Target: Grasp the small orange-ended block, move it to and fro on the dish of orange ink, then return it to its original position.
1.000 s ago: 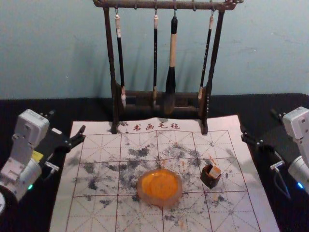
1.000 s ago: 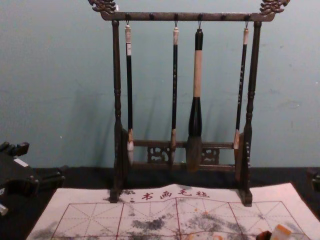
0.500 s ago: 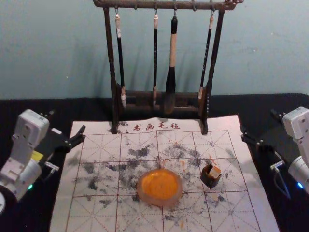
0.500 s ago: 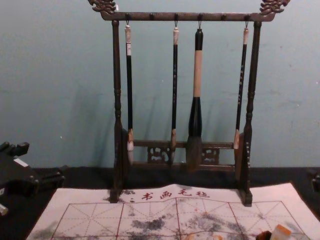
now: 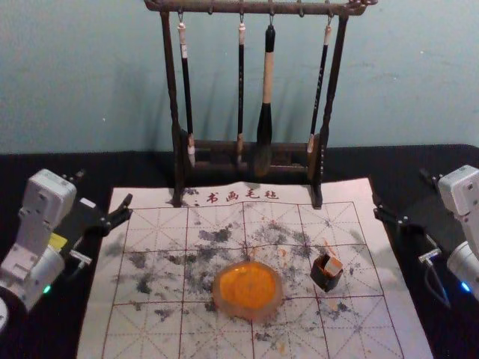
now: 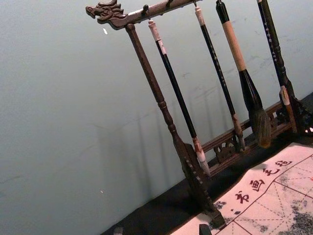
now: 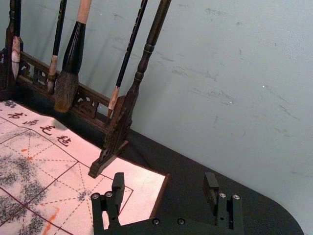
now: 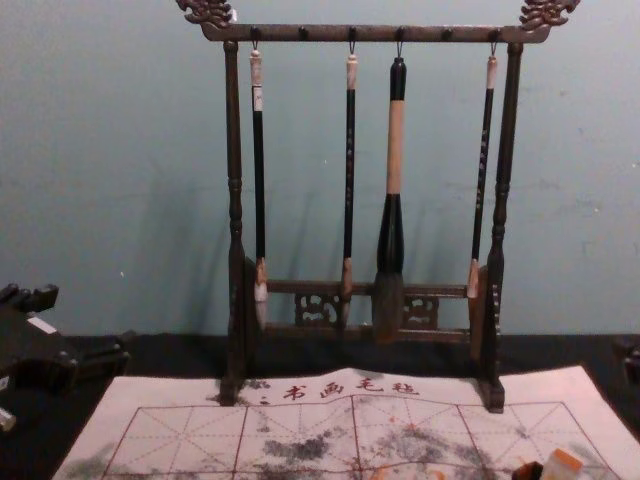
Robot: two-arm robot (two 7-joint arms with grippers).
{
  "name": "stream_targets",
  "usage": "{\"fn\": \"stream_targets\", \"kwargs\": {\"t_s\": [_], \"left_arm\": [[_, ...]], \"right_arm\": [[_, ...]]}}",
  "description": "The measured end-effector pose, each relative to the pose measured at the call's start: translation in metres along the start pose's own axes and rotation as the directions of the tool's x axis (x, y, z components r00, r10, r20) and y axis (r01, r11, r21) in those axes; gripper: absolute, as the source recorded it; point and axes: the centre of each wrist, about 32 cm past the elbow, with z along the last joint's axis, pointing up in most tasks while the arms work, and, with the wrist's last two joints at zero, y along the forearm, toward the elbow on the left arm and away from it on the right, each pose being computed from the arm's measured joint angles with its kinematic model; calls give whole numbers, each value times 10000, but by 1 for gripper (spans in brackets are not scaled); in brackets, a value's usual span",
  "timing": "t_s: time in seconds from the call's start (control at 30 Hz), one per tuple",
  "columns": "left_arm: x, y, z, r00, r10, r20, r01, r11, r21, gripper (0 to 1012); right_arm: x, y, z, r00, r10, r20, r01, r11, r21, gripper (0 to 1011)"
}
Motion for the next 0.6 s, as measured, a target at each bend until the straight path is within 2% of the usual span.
{"fn": "stream_targets", "kwargs": {"t_s": [0.3, 0.47, 0.6], "left_arm": [[0, 0, 0, 10000, 0, 1, 0, 10000, 0, 1001], [0, 0, 0, 10000, 0, 0, 0, 10000, 0, 1001], [0, 0, 0, 10000, 0, 0, 0, 10000, 0, 1001]], "right_arm": [[25, -3, 21, 10000, 60, -79, -58, 9999, 158, 1000], [62, -76, 74, 9976, 446, -530, -418, 9977, 528, 1000], [91, -197, 109, 9924, 883, -857, -813, 9933, 825, 1000]]}}
